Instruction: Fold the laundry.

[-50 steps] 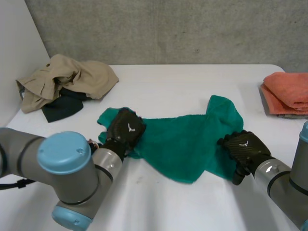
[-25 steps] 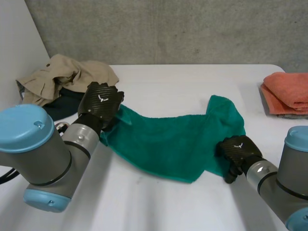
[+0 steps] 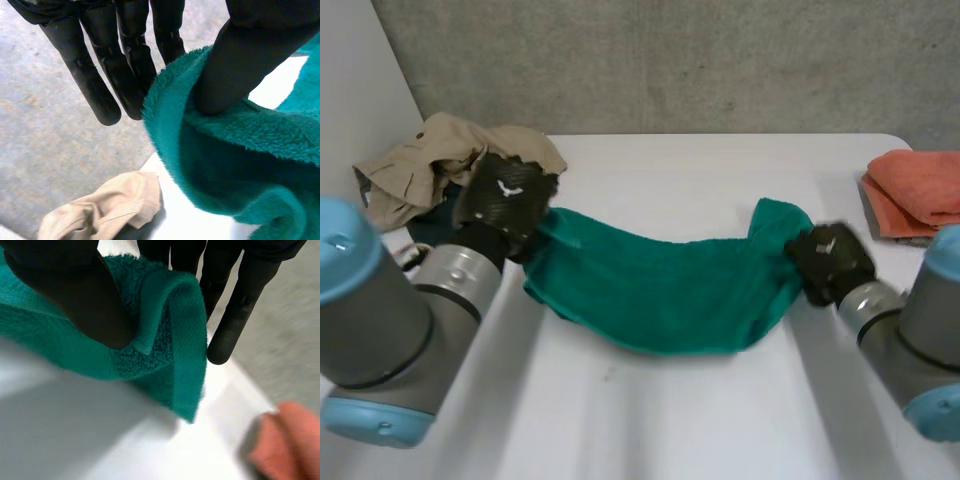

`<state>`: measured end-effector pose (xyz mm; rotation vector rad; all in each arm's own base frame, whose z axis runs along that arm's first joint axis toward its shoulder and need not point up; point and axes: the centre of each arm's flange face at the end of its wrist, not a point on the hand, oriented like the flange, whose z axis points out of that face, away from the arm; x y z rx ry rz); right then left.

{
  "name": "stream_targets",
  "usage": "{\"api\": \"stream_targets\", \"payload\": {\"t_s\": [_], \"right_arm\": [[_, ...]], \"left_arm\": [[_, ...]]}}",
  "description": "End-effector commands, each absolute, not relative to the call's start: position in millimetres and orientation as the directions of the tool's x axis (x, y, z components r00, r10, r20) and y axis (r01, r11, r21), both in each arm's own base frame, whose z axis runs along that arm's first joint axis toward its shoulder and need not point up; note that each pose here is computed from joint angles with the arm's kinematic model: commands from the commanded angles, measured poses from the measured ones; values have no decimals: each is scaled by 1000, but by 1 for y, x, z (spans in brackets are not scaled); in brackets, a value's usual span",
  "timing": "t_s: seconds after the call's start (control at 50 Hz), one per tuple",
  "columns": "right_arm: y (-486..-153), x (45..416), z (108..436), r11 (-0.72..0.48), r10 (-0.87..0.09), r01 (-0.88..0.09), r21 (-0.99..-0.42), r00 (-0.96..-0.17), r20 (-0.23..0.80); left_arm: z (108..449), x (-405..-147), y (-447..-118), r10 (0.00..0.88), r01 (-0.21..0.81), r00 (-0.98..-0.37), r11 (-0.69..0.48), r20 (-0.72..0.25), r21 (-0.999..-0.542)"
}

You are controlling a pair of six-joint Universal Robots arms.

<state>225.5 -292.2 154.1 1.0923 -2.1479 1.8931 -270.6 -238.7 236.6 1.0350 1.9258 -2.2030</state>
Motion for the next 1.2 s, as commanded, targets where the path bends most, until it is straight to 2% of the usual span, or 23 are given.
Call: {"api": "stream_targets", "payload": {"t_s": [0.02,0.1,0.16,0.2,0.28,0.34,0.42,0.48,0.56,0.58,0.64,0.66,0.72,0.74,0.8,0.82,0.88,0.9,0.92,0.96,1.02,1.12,1.2], "right_arm": [[-297,197,240,-83,-342,-593,-801,-738,581],[-303,159,280,1,-286,-673,-740,-709,644],[-302,139,296,72,-316,-717,-693,-675,667],[-296,133,298,107,-373,-745,-658,-644,668],[-285,135,291,141,-460,-785,-603,-592,662],[-289,135,286,147,-473,-780,-608,-595,650],[-302,147,272,157,-486,-732,-663,-642,593],[-312,167,268,127,-488,-689,-714,-670,560],[-336,180,265,81,-451,-645,-760,-704,549],[-349,181,269,57,-406,-624,-779,-727,553],[-372,183,281,1,-315,-591,-807,-766,561],[-387,184,294,-55,-239,-561,-826,-795,557],[-406,185,324,-175,-103,-507,-844,-843,528],[-414,184,347,-274,-15,-461,-844,-875,483],[-421,182,376,-425,79,-385,-819,-917,390],[-420,182,395,-524,115,-343,-779,-935,335],[-416,182,411,-625,138,-307,-718,-948,285],[-415,182,410,-628,135,-307,-715,-948,288],[-415,183,407,-626,129,-306,-717,-948,291],[-415,185,398,-607,100,-305,-734,-945,311],[-415,188,381,-567,52,-307,-764,-940,338],[-410,194,331,-435,-102,-321,-841,-911,400],[-405,194,293,-314,-199,-337,-888,-891,409]], "left_arm": [[285,-237,-233,306,394,-842,-212,-444,-894],[306,-208,-231,243,400,-870,-163,-430,-902],[309,-187,-232,206,421,-880,-76,-428,-904],[301,-179,-229,227,434,-877,-1,-423,-901],[285,-180,-225,302,440,-864,64,-403,-896],[271,-182,-227,343,431,-861,103,-374,-896],[241,-186,-250,371,400,-875,193,-311,-896],[234,-197,-272,378,366,-883,178,-280,-913],[240,-213,-306,370,327,-889,102,-270,-939],[251,-218,-323,353,308,-895,47,-273,-950],[272,-222,-346,311,276,-910,-45,-276,-960],[292,-223,-362,267,245,-925,-123,-270,-962],[327,-224,-379,197,188,-950,-255,-241,-949],[354,-222,-386,154,144,-966,-354,-209,-924],[384,-219,-392,120,75,-981,-489,-153,-869],[398,-217,-394,105,31,-988,-572,-111,-820],[416,-215,-392,108,-32,-993,-663,-53,-748],[423,-214,-388,112,-52,-993,-691,-35,-721],[422,-213,-386,115,-57,-993,-690,-31,-721],[418,-212,-384,115,-55,-993,-676,-32,-735],[393,-213,-384,124,-43,-991,-616,-44,-786],[331,-216,-380,163,-9,-984,-462,-75,-887],[283,-218,-370,207,20,-974,-339,-95,-941]]}}
